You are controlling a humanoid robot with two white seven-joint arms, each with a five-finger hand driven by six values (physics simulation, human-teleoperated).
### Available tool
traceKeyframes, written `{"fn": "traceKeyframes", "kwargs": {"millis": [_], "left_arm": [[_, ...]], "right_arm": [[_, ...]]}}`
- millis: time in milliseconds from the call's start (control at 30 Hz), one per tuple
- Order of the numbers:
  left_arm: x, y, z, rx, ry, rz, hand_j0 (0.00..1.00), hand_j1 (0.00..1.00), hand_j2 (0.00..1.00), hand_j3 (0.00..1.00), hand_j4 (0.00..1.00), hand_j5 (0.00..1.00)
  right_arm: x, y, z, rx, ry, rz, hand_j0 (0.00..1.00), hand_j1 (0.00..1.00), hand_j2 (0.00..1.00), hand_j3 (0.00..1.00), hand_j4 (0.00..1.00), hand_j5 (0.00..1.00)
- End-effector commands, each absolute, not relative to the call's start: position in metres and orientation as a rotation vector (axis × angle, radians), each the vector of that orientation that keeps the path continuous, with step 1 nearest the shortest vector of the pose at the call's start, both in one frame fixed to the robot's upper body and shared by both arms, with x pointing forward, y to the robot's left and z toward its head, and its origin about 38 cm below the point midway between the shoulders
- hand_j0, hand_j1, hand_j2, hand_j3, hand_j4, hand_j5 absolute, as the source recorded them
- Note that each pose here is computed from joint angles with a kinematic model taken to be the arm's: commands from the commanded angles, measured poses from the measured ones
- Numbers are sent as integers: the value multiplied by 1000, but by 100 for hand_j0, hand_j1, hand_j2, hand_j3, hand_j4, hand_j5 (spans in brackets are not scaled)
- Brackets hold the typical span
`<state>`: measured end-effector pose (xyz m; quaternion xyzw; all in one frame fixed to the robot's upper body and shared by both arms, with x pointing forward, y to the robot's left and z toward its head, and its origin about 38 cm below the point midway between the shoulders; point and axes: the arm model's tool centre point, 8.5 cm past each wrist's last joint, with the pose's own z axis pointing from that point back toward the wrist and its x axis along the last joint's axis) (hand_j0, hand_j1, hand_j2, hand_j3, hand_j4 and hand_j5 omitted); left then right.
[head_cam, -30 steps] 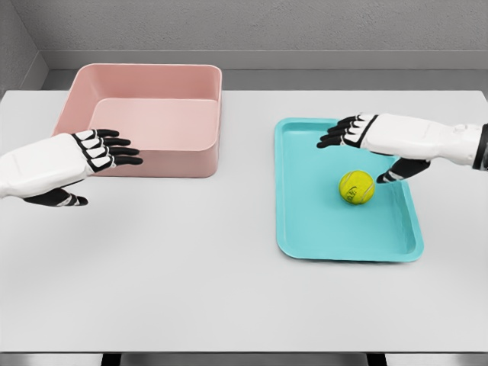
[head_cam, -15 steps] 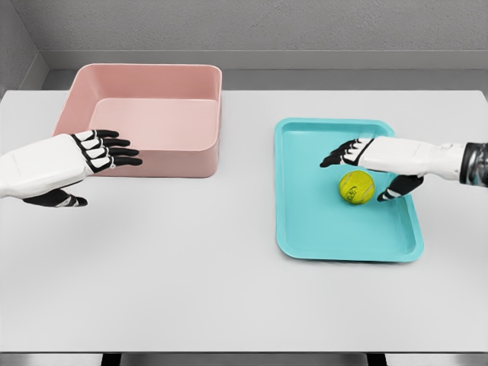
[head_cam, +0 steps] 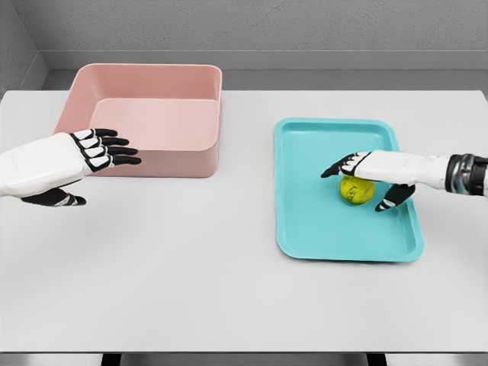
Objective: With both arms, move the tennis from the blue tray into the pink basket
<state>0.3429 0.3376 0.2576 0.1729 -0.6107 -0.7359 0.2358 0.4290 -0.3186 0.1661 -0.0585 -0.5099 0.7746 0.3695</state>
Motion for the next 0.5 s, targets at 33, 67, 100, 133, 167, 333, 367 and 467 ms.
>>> {"fn": "traceKeyframes", "kwargs": {"millis": [33,67,100,133,167,333,367,467], "left_arm": [[343,338,258,472,-1678,-2012,100,100,100,100,100,100],[343,338,259,473,-1676,-2014,100,100,100,100,100,100],[343,338,258,472,-1678,-2012,100,100,100,100,100,100],[343,338,259,473,-1676,-2014,100,100,100,100,100,100],[343,338,259,474,-1677,-2014,100,100,100,100,100,100],[343,340,260,478,-1672,-2017,100,100,100,100,100,100],[343,341,261,482,-1668,-2020,100,100,100,100,100,100],[343,341,262,485,-1669,-2020,100,100,100,100,100,100]], "right_arm": [[431,-320,161,-149,-1297,1972,100,100,100,100,100,100],[432,-320,160,-155,-1289,1980,99,99,99,99,99,99],[432,-320,158,-167,-1274,1997,99,99,99,99,99,99],[432,-321,158,-168,-1272,1997,99,99,99,99,99,99],[432,-321,158,-168,-1272,1997,99,99,99,99,99,99],[433,-319,162,-174,-1282,2000,96,96,96,96,96,96],[433,-319,162,-175,-1282,2000,95,95,95,95,95,95],[434,-319,163,-178,-1285,1999,91,91,91,91,91,91]]}}
